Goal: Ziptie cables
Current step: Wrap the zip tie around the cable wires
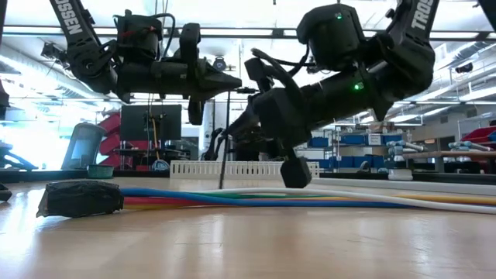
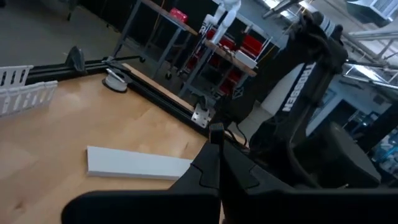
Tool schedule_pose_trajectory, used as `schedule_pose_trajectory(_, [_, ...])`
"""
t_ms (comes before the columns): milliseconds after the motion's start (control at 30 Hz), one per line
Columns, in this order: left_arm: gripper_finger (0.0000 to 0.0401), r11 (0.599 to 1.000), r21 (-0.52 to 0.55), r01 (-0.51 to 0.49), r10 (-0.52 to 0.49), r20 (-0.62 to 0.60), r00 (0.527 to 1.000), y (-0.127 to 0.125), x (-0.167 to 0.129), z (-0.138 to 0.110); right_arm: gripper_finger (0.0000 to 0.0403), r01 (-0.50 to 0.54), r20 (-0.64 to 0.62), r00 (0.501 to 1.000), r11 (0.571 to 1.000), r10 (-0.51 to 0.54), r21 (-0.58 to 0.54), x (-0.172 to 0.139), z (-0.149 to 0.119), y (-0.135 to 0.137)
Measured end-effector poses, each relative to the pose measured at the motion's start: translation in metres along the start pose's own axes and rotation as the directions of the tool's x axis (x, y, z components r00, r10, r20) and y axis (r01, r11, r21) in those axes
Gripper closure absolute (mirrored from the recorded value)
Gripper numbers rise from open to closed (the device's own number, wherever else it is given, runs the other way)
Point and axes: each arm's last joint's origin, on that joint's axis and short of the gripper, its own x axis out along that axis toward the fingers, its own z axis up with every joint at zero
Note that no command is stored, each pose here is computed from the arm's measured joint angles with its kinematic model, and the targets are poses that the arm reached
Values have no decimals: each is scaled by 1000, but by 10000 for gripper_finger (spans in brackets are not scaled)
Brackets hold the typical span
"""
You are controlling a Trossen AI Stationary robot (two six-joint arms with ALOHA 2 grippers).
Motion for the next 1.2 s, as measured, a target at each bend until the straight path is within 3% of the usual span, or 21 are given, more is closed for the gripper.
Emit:
schedule_pose_trajectory(100, [401,1000,-3,-12,12,5,1000,0,0,0,291,42,60,997,999,-43,12,-1,5,-3])
schedule_pose_trajectory(300, [401,999,-26,-47,48,26,999,6,-1,3,300,25,128,991,998,-33,62,-1,7,-2])
schedule_pose_trajectory(533, [401,997,-6,-81,81,34,996,15,-3,8,361,-1,160,986,973,-38,232,-4,13,-2])
schedule_pose_trajectory(733, [401,999,-5,-38,38,3,999,23,-6,13,398,-5,162,986,963,-40,270,-8,19,-2])
schedule_pose_trajectory(1200, [401,1000,22,-8,9,-37,999,33,-9,18,402,-4,135,990,937,-46,349,-14,28,-2])
